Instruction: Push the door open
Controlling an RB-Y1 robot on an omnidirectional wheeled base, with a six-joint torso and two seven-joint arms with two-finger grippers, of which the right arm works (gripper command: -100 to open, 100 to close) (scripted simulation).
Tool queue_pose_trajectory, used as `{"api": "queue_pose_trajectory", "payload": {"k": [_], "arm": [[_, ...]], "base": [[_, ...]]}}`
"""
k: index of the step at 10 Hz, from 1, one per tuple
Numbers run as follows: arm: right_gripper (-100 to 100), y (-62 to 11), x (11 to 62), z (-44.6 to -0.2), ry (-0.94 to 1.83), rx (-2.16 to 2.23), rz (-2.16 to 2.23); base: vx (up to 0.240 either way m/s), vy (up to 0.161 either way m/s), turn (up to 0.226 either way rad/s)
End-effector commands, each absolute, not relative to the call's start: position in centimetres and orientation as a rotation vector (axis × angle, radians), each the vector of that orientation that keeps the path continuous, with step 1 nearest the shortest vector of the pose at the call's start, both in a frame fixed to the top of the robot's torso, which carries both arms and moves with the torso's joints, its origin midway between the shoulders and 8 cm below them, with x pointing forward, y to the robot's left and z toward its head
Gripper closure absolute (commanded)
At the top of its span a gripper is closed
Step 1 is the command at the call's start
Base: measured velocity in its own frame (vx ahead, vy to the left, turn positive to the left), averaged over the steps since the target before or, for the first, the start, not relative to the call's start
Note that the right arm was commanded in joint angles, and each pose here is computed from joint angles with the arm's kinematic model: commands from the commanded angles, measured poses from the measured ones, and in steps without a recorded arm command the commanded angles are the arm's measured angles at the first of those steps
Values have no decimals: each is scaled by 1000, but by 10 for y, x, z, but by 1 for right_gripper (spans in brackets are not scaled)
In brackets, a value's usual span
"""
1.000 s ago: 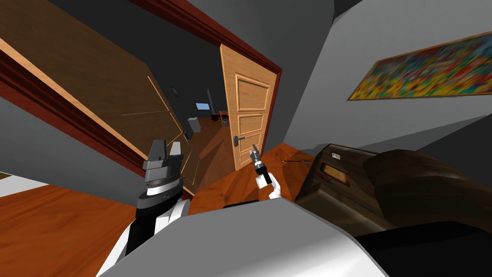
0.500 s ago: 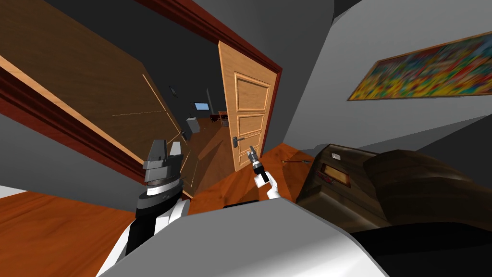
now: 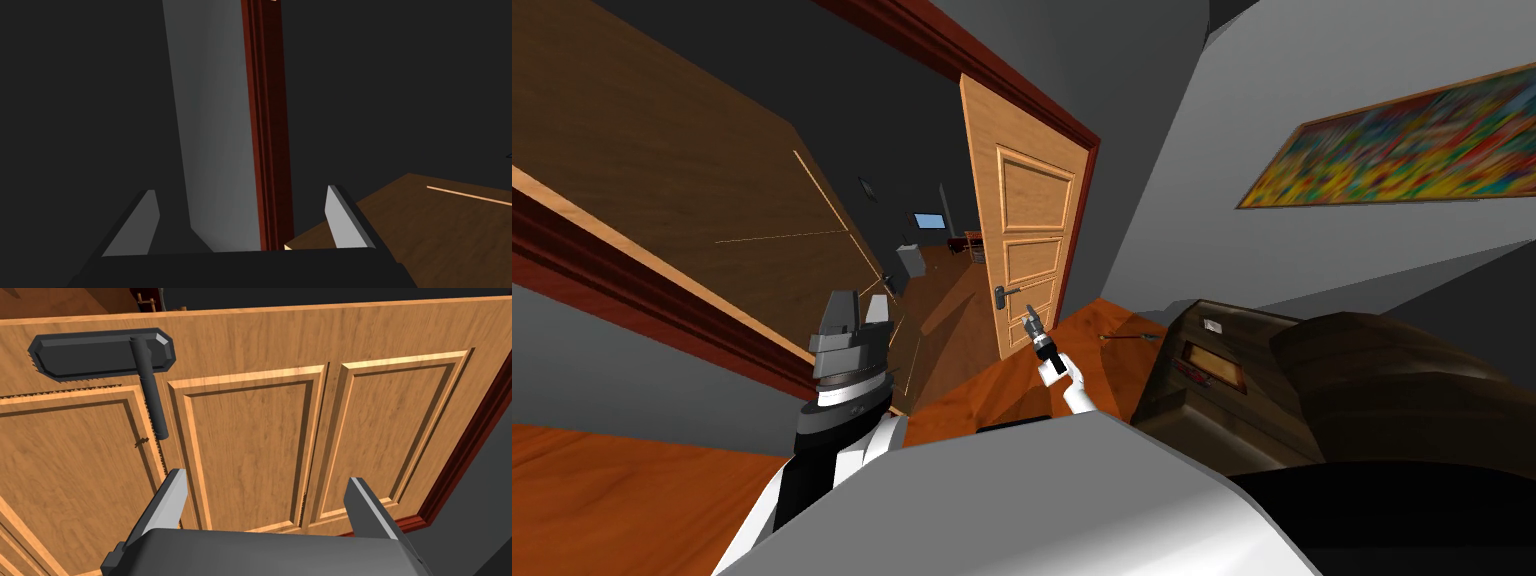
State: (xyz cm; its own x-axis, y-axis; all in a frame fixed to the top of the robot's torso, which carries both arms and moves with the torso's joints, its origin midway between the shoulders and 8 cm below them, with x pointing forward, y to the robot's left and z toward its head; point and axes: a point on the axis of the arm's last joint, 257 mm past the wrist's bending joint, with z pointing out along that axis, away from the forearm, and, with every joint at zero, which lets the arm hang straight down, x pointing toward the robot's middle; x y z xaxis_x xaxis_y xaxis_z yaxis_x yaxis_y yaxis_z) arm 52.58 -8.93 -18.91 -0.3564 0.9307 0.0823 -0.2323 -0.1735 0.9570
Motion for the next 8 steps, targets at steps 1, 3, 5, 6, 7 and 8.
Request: {"api": "queue_pose_trajectory", "payload": {"k": [1, 3, 5, 6, 7, 8], "arm": [[-100, -82, 530, -200, 1220, 919, 1674], [-100, -76, 534, -207, 1247, 920, 1673], [-100, -65, 542, -216, 1291, 913, 1675], [-100, -66, 542, -222, 1300, 923, 1668], [-100, -61, 545, -229, 1325, 923, 1664], [-100, -57, 548, -235, 1349, 924, 1660]], "base": [[58, -12, -19], [64, -11, -15], [73, -5, -24], [71, -2, -4], [65, -6, -19], [76, -8, -24]]}}
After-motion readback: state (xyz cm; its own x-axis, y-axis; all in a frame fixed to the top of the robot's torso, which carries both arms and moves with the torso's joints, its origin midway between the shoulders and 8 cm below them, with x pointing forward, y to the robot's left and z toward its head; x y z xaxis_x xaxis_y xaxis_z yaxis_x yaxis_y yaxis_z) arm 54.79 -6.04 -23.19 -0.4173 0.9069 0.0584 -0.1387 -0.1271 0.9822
